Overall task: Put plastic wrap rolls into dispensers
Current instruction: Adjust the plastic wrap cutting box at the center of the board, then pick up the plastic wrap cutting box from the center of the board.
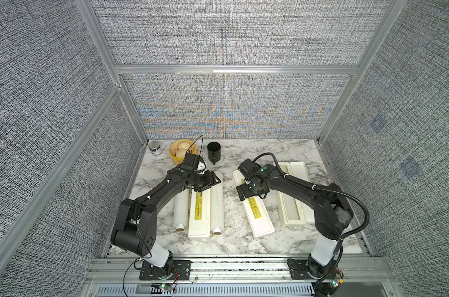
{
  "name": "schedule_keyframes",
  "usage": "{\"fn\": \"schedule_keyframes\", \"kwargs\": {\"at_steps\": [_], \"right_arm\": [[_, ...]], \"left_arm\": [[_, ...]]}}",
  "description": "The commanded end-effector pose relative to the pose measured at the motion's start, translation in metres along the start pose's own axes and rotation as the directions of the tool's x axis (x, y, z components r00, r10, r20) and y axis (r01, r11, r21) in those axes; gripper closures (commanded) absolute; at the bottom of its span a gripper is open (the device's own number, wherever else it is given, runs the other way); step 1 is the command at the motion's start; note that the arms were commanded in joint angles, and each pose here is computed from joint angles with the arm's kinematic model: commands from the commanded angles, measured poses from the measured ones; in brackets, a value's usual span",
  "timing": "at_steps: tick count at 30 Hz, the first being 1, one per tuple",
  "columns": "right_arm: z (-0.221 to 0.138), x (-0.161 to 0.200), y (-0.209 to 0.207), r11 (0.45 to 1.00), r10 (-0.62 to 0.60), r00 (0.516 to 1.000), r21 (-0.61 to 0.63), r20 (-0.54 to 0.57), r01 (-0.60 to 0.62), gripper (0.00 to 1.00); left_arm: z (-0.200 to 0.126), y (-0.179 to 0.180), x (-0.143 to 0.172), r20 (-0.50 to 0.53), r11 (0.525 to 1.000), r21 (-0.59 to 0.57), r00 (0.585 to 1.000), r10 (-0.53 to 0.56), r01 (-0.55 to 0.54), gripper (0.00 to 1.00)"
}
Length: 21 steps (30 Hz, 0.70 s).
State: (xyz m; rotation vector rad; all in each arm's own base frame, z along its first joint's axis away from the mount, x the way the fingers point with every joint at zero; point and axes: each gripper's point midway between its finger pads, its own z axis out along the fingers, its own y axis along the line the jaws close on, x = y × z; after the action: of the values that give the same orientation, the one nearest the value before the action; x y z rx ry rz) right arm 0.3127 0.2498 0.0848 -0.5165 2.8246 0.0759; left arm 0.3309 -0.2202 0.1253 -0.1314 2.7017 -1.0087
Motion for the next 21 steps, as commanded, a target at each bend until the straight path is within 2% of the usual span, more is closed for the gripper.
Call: {"fn": "schedule_keyframes", "kwargs": {"at_steps": [1, 8, 12, 17, 21], "right_arm": [[0.008, 0.006, 0.0, 0.999, -0.036, 0.998, -0.001, -0.047, 0.036, 0.01], [0.026, 0.013, -0.005, 0.998, 0.018, 0.995, 0.07, -0.096, -0.011, 0.01], [0.021, 0.011, -0.001, 0.999, 0.014, 0.997, 0.038, -0.079, -0.011, 0.02], [-0.009, 0.0, 0.008, 0.992, 0.019, 1.0, -0.121, -0.005, -0.02, 0.06], [-0.034, -0.003, 0.018, 0.955, 0.039, 0.998, -0.297, 0.04, -0.025, 0.09]], "left_arm": [[0.003, -0.009, -0.004, 0.006, 1.0, 0.028, 1.0, 0.009, -0.009, 0.36], [0.004, -0.009, -0.002, 0.002, 1.0, 0.024, 1.0, 0.01, -0.01, 0.36], [0.004, -0.01, -0.003, 0.003, 1.0, 0.024, 1.0, 0.01, -0.01, 0.36], [0.001, -0.016, -0.007, 0.008, 0.999, 0.036, 1.0, 0.024, -0.024, 0.35], [0.0, -0.029, -0.011, 0.009, 0.995, 0.086, 0.999, 0.049, -0.049, 0.33]]}}
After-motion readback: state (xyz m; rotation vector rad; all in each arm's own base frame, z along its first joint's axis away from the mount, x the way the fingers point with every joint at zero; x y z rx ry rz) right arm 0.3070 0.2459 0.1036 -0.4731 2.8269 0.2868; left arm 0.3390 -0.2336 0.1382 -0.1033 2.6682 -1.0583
